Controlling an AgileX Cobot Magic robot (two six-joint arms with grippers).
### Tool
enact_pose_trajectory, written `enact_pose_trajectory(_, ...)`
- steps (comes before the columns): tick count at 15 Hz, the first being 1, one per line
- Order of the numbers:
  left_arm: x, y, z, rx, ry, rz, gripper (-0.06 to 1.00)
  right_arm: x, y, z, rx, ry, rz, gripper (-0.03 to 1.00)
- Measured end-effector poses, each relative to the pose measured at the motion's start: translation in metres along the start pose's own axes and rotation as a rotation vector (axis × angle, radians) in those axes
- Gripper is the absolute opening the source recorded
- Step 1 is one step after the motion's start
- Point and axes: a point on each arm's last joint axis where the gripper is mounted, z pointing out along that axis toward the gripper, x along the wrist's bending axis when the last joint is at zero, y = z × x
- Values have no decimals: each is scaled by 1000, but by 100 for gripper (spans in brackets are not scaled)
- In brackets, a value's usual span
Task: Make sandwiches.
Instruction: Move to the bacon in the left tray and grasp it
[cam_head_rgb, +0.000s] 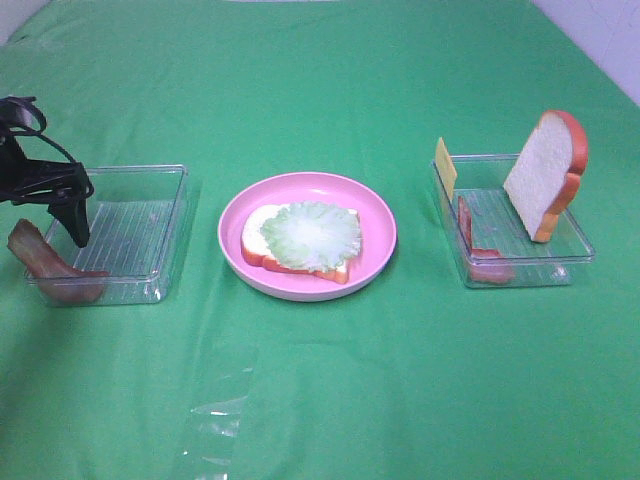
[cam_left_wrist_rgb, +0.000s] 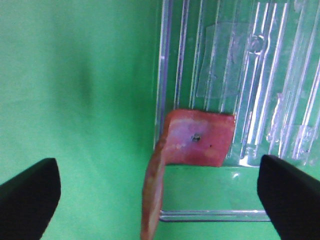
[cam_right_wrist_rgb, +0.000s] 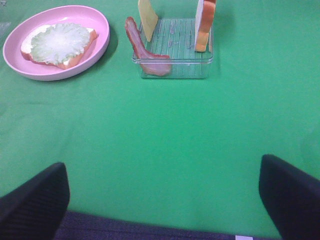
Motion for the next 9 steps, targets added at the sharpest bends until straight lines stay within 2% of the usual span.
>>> enact_pose_trajectory(6,-4,0,4,12,-46,0,98,0,0,0,0,0,0,98)
enact_pose_trajectory(9,-4,-1,4,22,-45,7,91,0,0,0,0,0,0,98)
